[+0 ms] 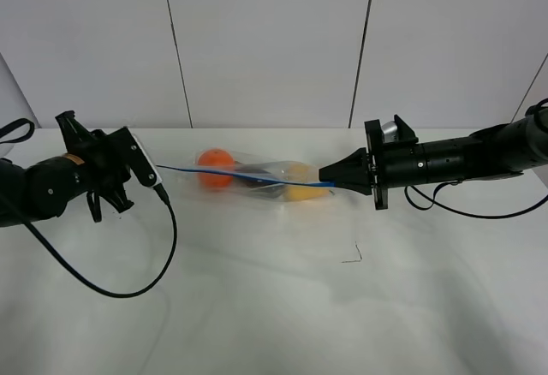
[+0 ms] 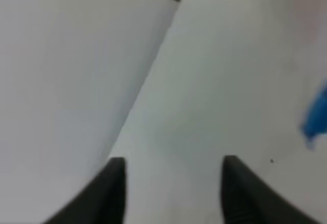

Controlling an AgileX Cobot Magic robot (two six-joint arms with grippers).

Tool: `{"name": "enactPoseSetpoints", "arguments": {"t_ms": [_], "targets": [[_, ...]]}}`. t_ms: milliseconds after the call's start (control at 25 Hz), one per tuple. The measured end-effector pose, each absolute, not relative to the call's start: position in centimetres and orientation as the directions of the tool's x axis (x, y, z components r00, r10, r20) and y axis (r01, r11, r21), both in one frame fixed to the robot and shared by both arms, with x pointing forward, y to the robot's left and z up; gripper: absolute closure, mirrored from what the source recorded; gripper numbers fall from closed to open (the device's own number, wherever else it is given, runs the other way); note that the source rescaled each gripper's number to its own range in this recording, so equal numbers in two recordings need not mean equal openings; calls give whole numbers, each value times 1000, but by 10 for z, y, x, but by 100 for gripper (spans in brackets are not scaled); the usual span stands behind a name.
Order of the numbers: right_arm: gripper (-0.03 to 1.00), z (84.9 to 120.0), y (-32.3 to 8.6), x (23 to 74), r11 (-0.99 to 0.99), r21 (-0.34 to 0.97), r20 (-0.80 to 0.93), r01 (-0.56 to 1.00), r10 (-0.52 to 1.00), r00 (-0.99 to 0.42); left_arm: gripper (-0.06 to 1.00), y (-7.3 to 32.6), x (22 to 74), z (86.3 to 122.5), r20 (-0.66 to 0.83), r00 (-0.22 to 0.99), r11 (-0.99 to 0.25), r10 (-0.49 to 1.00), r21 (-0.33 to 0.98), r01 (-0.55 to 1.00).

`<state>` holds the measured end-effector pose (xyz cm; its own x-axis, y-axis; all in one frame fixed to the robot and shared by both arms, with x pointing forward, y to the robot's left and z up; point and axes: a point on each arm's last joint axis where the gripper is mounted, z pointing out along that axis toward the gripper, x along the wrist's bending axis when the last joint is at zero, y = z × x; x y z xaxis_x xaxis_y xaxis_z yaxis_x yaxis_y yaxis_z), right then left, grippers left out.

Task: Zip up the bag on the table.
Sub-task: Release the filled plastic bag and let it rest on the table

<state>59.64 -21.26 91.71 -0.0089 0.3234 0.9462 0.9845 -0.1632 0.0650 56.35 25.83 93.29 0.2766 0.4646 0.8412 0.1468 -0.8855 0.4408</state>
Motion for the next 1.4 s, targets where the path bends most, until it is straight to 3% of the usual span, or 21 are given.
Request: {"name": "enactPoseSetpoints", "arguments": {"t_ms": [160, 600, 920, 1160, 1400], "targets": [[96, 917, -213, 596, -163, 65, 946, 984, 323, -9, 18, 271, 566, 936, 801, 211, -827, 560, 528, 192], [96, 917, -213, 596, -163, 65, 946, 985, 324, -9, 14, 273, 566, 936, 755, 192, -778, 627, 593, 208], [96, 917, -213, 596, -165, 60, 947, 985, 323, -4, 14, 273, 566, 937, 429, 80, -435, 900, 861, 265], [96, 917, -213, 596, -165, 59, 947, 985, 323, -3, 14, 272, 565, 932, 107, -2, -100, 994, 940, 327], [96, 917, -213, 596, -165, 59, 947, 985, 323, -3, 14, 272, 563, 928, 67, -8, -59, 998, 929, 366]]}}
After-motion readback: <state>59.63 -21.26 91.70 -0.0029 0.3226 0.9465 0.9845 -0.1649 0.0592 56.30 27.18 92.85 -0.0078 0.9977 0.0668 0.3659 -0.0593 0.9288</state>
